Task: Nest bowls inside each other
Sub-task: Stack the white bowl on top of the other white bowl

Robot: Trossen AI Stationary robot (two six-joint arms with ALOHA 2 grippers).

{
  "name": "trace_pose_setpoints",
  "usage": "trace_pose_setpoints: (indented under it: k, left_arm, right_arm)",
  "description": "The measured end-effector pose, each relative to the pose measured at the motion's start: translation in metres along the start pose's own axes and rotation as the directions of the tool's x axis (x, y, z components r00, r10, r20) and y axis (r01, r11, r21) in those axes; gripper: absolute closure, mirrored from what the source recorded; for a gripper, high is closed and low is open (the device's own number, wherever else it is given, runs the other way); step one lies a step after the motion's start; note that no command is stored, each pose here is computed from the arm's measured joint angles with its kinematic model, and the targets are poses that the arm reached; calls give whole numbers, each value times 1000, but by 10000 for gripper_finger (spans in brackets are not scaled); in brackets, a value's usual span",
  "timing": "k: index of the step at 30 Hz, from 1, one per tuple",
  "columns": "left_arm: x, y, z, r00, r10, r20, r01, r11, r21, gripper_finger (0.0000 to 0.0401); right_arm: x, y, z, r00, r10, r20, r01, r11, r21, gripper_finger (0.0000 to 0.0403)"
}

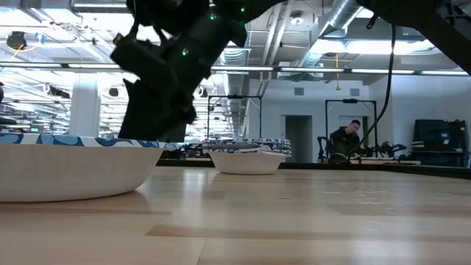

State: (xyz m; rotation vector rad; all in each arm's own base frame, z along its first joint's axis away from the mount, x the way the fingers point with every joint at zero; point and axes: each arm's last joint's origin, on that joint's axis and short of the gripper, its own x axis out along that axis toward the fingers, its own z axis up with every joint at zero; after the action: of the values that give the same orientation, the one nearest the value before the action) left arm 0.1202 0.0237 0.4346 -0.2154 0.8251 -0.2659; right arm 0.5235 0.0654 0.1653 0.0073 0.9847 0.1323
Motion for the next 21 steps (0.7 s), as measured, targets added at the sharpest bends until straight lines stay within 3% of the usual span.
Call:
trace_pose_setpoints:
  k: [21]
  left_arm:
    - [0, 0, 0, 1000, 12, -2, -12, 1000, -1, 275]
  right_arm:
    - [11, 12, -7, 1000, 18, -5, -17, 1000, 13, 186]
